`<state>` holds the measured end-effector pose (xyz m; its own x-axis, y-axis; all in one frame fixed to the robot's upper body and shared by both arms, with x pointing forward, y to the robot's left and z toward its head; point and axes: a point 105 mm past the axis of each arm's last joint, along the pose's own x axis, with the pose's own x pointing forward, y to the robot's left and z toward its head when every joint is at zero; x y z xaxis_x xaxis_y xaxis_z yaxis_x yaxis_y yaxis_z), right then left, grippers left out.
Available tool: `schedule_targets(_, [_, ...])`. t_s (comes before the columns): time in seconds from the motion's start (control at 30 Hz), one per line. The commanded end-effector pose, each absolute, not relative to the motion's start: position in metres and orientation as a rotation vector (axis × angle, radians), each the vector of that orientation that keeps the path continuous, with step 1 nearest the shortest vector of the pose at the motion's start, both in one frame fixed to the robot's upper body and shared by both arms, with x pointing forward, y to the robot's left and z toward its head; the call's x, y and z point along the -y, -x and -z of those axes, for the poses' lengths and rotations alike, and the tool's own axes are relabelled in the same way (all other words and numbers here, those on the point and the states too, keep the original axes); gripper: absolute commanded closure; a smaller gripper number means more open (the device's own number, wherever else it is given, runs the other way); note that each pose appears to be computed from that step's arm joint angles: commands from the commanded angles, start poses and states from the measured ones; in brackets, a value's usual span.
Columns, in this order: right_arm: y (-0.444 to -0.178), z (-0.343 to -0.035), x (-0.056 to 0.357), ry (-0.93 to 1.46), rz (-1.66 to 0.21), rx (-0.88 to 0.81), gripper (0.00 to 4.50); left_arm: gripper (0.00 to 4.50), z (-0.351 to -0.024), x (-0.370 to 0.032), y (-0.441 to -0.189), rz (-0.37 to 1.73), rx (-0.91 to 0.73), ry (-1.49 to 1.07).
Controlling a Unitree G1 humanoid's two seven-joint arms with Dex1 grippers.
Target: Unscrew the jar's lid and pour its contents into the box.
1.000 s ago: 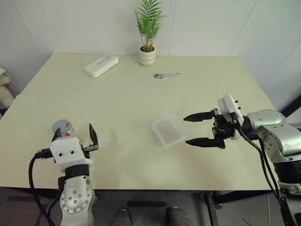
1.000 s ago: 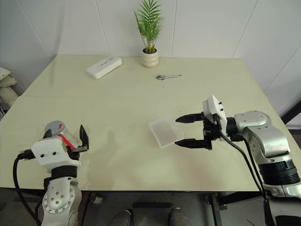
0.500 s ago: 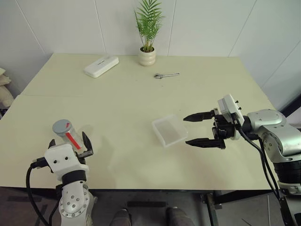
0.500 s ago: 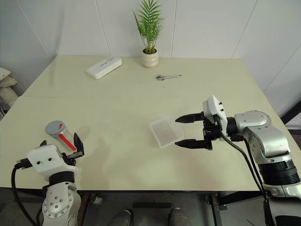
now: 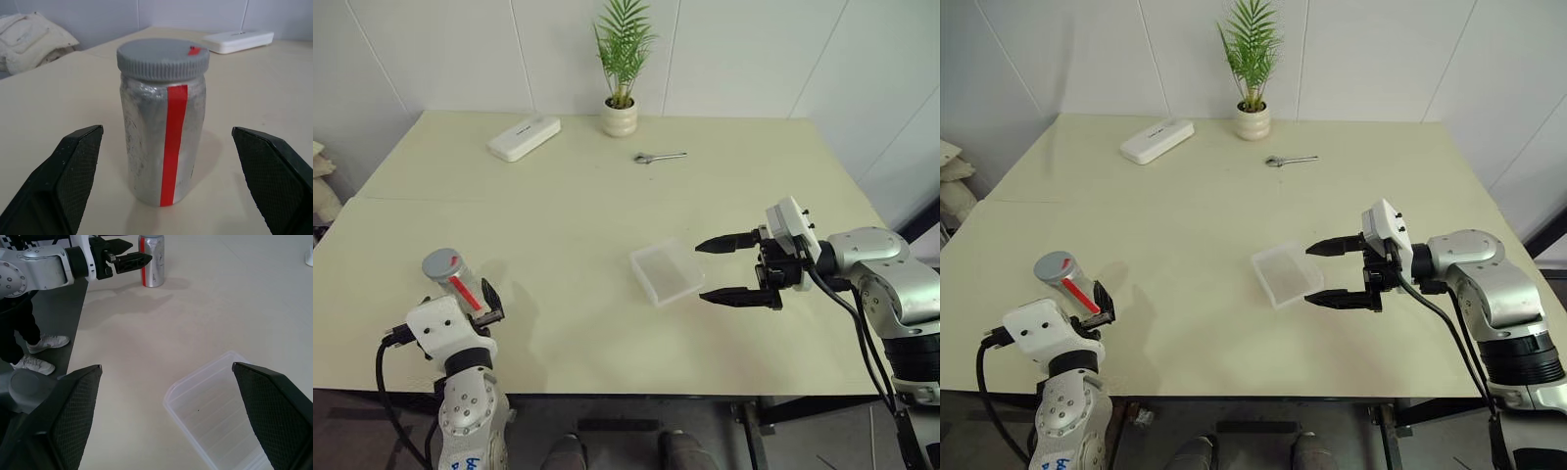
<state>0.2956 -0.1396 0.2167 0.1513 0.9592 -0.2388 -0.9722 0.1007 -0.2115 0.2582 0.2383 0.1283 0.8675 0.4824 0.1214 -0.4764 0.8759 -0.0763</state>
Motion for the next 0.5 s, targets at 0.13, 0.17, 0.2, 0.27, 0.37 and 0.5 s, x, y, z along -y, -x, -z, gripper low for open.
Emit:
schedule_targets(0.13, [-0.292, -0.228, 0.138, 0.384, -1.426, 0.0, 0.0, 0.01, -0.136, -0.24, -0.261, -0.509, 0.192, 0.065])
schedule_targets(0.17, [-0.292, -0.227, 0.139, 0.385, -1.426, -0.001, 0.0, 0.01, -0.136, -0.241, -0.263, -0.517, 0.192, 0.067])
schedule_targets(0.2, [-0.293, -0.228, 0.139, 0.383, -1.425, -0.001, 0.0, 0.01, -0.137, -0.242, -0.264, -0.517, 0.198, 0.067])
schedule_targets(0.27, [-0.293, -0.228, 0.139, 0.382, -1.425, -0.002, 0.0, 0.01, -0.139, -0.243, -0.269, -0.52, 0.208, 0.078])
schedule_targets(0.37, [-0.293, -0.228, 0.139, 0.382, -1.425, -0.003, 0.0, 0.01, -0.141, -0.244, -0.274, -0.519, 0.222, 0.079])
schedule_targets(0.5, [-0.293, -0.227, 0.139, 0.384, -1.423, -0.006, 0.0, 0.01, -0.143, -0.247, -0.278, -0.525, 0.235, 0.091])
